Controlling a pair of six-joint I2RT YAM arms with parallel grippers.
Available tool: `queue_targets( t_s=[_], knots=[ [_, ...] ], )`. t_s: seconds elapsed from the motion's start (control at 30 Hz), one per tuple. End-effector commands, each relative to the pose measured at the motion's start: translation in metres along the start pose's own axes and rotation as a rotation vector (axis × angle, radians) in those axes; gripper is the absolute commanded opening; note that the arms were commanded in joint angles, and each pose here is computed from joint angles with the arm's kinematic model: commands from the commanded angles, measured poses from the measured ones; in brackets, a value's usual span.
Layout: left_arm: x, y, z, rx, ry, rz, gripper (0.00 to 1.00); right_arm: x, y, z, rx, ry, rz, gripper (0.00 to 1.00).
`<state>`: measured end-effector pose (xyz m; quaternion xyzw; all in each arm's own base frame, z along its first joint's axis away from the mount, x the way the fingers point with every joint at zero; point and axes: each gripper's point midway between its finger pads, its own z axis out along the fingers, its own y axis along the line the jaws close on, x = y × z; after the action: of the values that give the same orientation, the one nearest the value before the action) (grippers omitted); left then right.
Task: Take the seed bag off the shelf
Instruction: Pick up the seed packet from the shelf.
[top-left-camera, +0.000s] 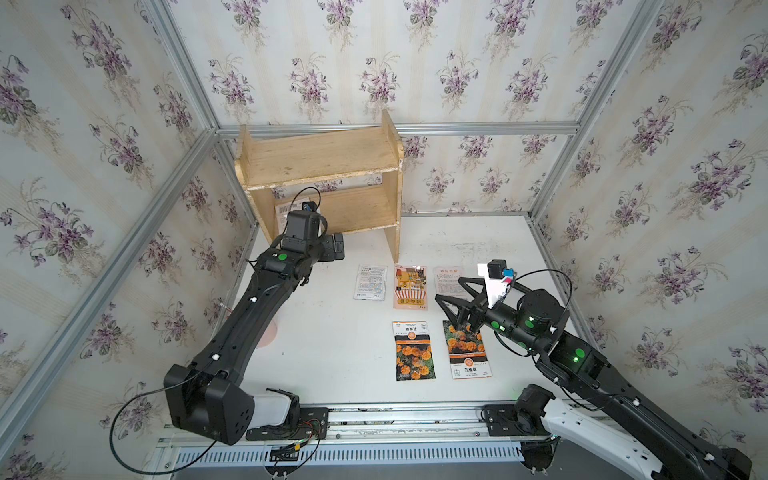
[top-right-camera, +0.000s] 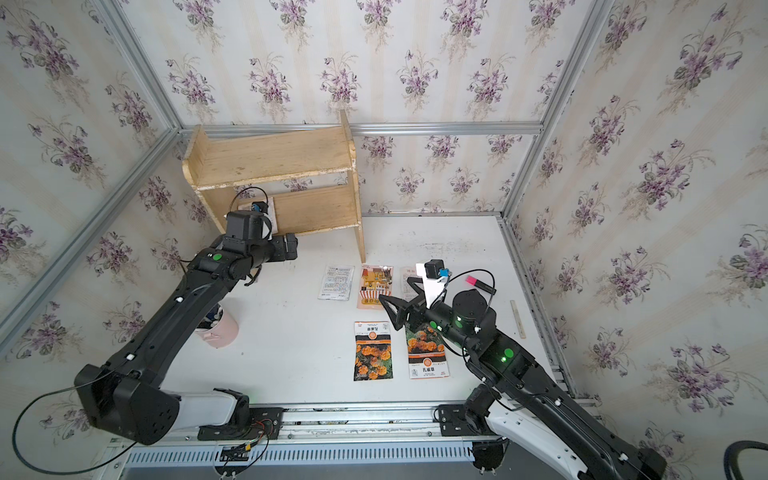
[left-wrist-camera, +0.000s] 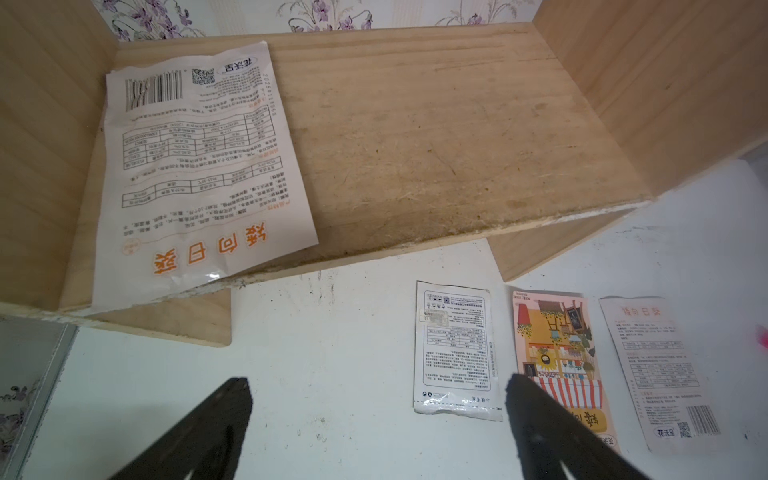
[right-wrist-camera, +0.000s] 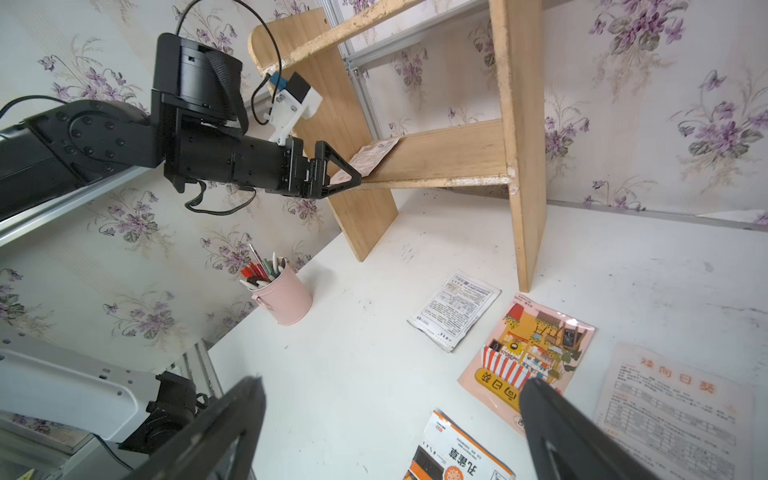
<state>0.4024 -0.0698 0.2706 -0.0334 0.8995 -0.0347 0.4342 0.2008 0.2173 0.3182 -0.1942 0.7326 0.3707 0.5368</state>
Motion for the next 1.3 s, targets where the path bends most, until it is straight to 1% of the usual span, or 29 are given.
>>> queue_targets(
  t_s=[0.0,0.17,0.43,0.63,0.8,1.07,1.27],
  knots=[
    [-0.020,0.007,0.013,-0.046,-0.040,0.020,1.00,-0.011,-0.002,-0.003,0.018,-0.046,-0.035,1.00],
    [-0.038,0.022,0.029,-0.148,-0.089,0.030,1.00,-0.011,-0.005,-0.008,0.037,-0.061,-0.040,1.00],
    [-0.050,0.043,0.049,-0.226,-0.143,0.029,1.00,-0.013,-0.007,-0.014,0.054,-0.075,-0.042,1.00],
    [-0.053,0.065,0.071,-0.256,-0.121,0.018,1.00,-0.012,-0.008,-0.015,0.059,-0.068,-0.040,0.99],
    [-0.055,0.081,0.079,-0.279,-0.123,-0.006,1.00,-0.010,-0.010,-0.013,0.065,-0.060,-0.038,0.99],
    [-0.044,0.084,0.089,-0.260,-0.079,-0.014,1.00,-0.006,-0.010,-0.010,0.062,-0.045,-0.031,0.99],
    [-0.028,0.071,0.082,-0.184,-0.047,-0.070,1.00,-0.004,-0.011,-0.010,0.062,-0.045,-0.026,0.98]
  ],
)
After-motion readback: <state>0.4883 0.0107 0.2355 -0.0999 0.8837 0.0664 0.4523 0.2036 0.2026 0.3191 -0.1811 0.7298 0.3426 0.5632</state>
